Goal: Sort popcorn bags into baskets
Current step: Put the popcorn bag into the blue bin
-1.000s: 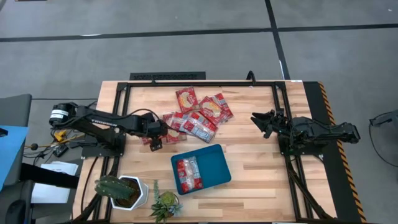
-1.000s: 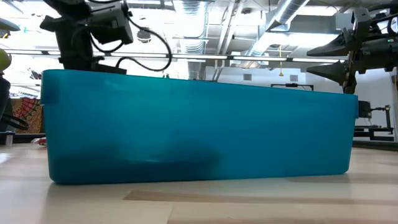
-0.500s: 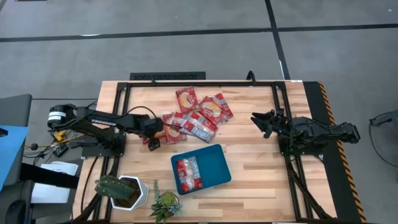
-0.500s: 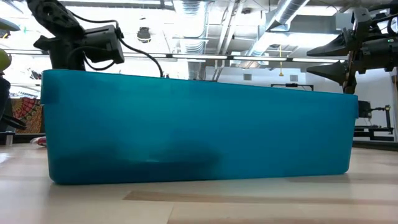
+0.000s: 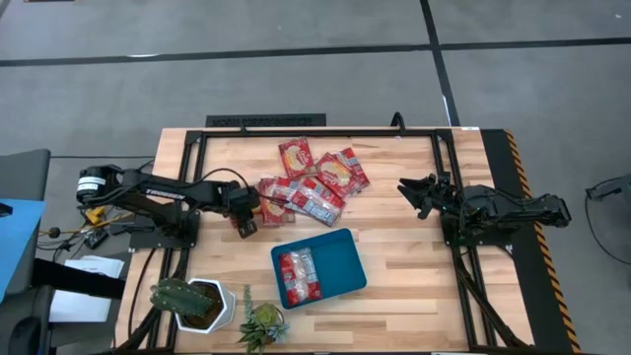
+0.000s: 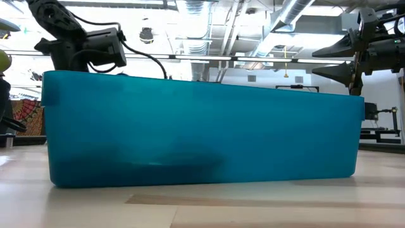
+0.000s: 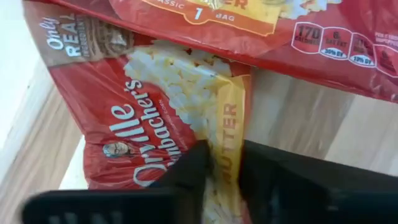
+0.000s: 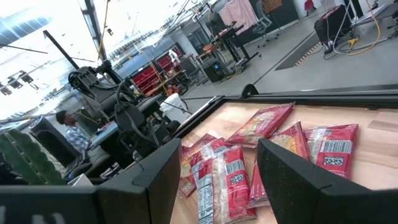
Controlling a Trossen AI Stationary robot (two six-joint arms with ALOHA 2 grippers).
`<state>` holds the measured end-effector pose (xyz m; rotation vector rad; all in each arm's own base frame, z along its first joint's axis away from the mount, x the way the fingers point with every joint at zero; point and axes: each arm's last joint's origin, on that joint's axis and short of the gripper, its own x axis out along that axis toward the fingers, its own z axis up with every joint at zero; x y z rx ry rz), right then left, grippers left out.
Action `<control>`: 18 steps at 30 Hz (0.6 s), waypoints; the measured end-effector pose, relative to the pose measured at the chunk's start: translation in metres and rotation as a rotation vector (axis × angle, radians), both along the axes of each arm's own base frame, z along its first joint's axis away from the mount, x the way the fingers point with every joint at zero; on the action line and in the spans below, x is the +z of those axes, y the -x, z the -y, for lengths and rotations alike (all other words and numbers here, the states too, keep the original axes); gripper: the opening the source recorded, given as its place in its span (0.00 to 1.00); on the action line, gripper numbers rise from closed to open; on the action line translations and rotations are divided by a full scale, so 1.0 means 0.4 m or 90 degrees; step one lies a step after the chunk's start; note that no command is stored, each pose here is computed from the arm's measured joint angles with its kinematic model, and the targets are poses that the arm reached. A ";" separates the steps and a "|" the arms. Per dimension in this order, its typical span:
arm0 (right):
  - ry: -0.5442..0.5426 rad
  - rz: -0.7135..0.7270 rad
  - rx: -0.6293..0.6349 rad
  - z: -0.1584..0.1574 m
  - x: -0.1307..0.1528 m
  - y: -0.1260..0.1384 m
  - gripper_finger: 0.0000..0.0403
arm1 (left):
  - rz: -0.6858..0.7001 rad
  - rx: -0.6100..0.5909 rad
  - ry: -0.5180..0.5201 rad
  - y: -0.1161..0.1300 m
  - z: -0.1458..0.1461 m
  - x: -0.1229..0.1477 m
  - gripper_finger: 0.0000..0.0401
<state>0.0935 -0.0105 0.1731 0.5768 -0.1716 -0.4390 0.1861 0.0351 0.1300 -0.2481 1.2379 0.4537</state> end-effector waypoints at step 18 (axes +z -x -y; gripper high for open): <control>0.000 0.000 0.000 0.000 0.000 0.000 0.58 | -0.024 -0.073 0.010 -0.080 -0.004 0.197 0.01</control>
